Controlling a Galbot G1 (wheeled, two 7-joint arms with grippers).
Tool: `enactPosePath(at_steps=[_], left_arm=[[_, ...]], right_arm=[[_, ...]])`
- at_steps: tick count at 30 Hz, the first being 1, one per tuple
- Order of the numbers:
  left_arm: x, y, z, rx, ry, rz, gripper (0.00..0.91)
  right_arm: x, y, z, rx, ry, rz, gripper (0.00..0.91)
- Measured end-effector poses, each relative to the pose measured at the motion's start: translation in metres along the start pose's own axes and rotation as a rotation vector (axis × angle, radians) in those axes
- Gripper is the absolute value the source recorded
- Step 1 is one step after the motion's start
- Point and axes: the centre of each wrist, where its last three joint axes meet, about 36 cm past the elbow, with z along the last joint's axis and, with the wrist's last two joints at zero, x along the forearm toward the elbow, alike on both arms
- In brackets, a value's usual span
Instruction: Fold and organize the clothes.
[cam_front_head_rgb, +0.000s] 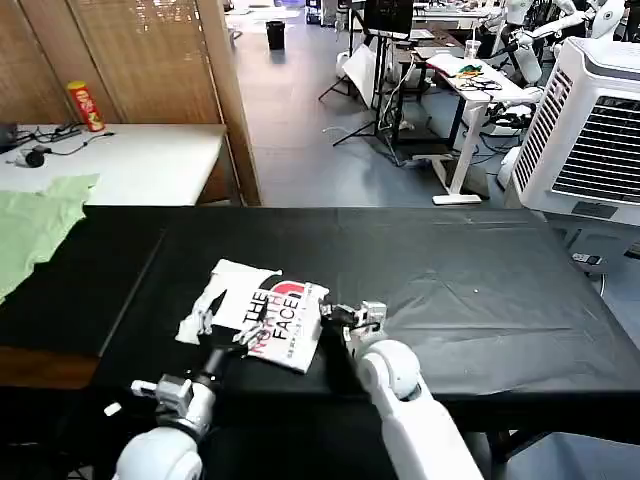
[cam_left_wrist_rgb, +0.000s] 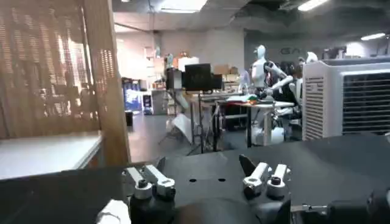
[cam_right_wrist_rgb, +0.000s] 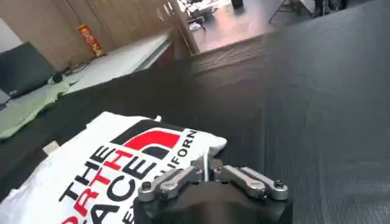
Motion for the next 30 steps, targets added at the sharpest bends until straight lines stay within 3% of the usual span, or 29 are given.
enactPosePath(at_steps=[3, 4, 5, 6, 12, 16, 22, 25, 30], left_arm=[[0.003, 0.003, 0.003, -0.002, 0.003, -0.016, 0.878], [0.004, 0.004, 0.005, -0.003, 0.005, -0.022, 0.878], [0.005, 0.004, 0.006, -0.002, 0.007, -0.028, 0.878], [0.006, 0.005, 0.007, -0.003, 0.011, -0.037, 0.878], [0.011, 0.011, 0.015, -0.013, 0.027, -0.071, 0.878], [0.013, 0.016, 0.024, -0.003, 0.015, -0.091, 0.878], [0.019, 0.015, 0.033, 0.002, 0.011, -0.132, 0.878], [0.026, 0.013, 0.03, 0.018, 0.051, -0.145, 0.878], [0.045, 0.011, 0.026, 0.017, 0.073, -0.156, 0.878]], right_arm=[[-0.003, -0.021, -0.013, 0.065, -0.013, 0.024, 0.059], [-0.004, -0.029, -0.018, 0.091, -0.016, 0.033, 0.166], [-0.006, -0.037, -0.023, 0.123, -0.017, 0.039, 0.166], [-0.006, -0.043, -0.029, 0.152, -0.02, 0.047, 0.878], [0.004, -0.06, -0.04, 0.326, -0.077, 0.052, 0.878], [0.028, -0.062, -0.033, 0.38, -0.13, 0.069, 0.878], [0.085, -0.054, -0.006, 0.417, -0.238, 0.154, 0.878], [0.114, -0.048, 0.012, 0.406, -0.298, 0.203, 0.878], [0.164, -0.04, 0.054, 0.38, -0.339, 0.27, 0.878]])
